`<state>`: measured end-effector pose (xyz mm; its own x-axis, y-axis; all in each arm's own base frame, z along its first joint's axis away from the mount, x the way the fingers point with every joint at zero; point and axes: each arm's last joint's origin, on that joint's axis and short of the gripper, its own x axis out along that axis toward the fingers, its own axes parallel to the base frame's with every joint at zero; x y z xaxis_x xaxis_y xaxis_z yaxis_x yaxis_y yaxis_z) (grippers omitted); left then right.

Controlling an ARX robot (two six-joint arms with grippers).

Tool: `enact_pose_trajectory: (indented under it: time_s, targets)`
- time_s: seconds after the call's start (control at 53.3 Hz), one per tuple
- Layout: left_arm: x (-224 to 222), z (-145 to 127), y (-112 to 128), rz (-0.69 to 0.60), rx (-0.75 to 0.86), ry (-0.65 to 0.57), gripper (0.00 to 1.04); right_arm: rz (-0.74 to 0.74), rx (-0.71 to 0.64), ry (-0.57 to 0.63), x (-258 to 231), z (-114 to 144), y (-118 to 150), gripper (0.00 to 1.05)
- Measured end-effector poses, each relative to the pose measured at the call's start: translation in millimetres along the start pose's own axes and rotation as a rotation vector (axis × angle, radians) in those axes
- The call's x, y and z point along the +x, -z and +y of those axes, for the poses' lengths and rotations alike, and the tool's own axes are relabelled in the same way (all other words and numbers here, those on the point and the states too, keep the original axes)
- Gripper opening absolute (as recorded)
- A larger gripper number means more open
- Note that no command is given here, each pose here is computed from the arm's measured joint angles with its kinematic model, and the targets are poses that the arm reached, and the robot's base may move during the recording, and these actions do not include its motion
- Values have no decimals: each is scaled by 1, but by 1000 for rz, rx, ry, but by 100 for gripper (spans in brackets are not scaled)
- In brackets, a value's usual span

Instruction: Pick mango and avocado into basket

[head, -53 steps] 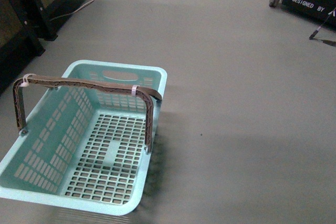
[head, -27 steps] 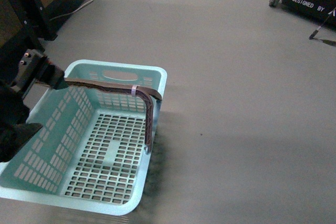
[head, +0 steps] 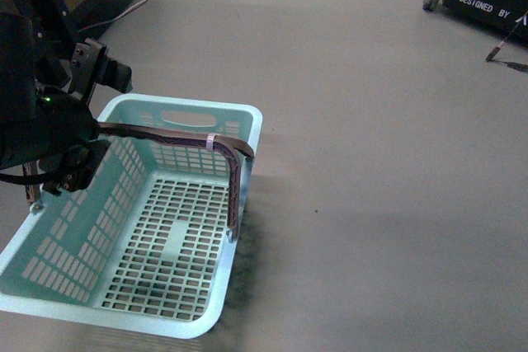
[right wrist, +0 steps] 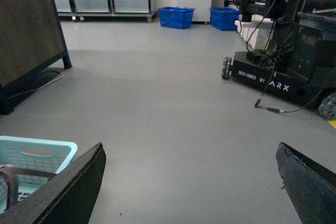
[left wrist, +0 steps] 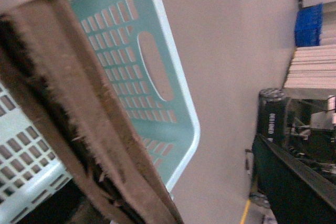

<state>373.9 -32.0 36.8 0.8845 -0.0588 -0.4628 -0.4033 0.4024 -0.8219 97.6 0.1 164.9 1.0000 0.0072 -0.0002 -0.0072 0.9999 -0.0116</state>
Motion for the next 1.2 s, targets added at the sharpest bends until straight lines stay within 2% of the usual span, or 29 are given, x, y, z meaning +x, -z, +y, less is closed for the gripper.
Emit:
enact_pose_trajectory:
  time_s: [0.263,0.356,0.375,0.525,0.656,0.863,1.069,1.2]
  targets:
    - [1,1,-1,-36,-150,110,35,0,0,0,0,0,0,97]
    - [-3,1,-5,-68,-198,159,16,0,0,0,0,0,0,97]
    - [-4,1,-7,-82,-200,160,15,0,0,0,0,0,0,97]
    - [-25,-5,-15,-101,-302,165,13,0,0,0,0,0,0,97]
    - [-52,-25,-21,-99,-305,159,13,0,0,0,0,0,0,97]
    - [-121,-79,-38,-126,-317,138,13,0,0,0,0,0,0,97]
    - [-212,-141,-60,-141,-377,172,13,0,0,0,0,0,0,97]
    - [-248,-157,-62,-139,-383,185,13,0,0,0,0,0,0,97]
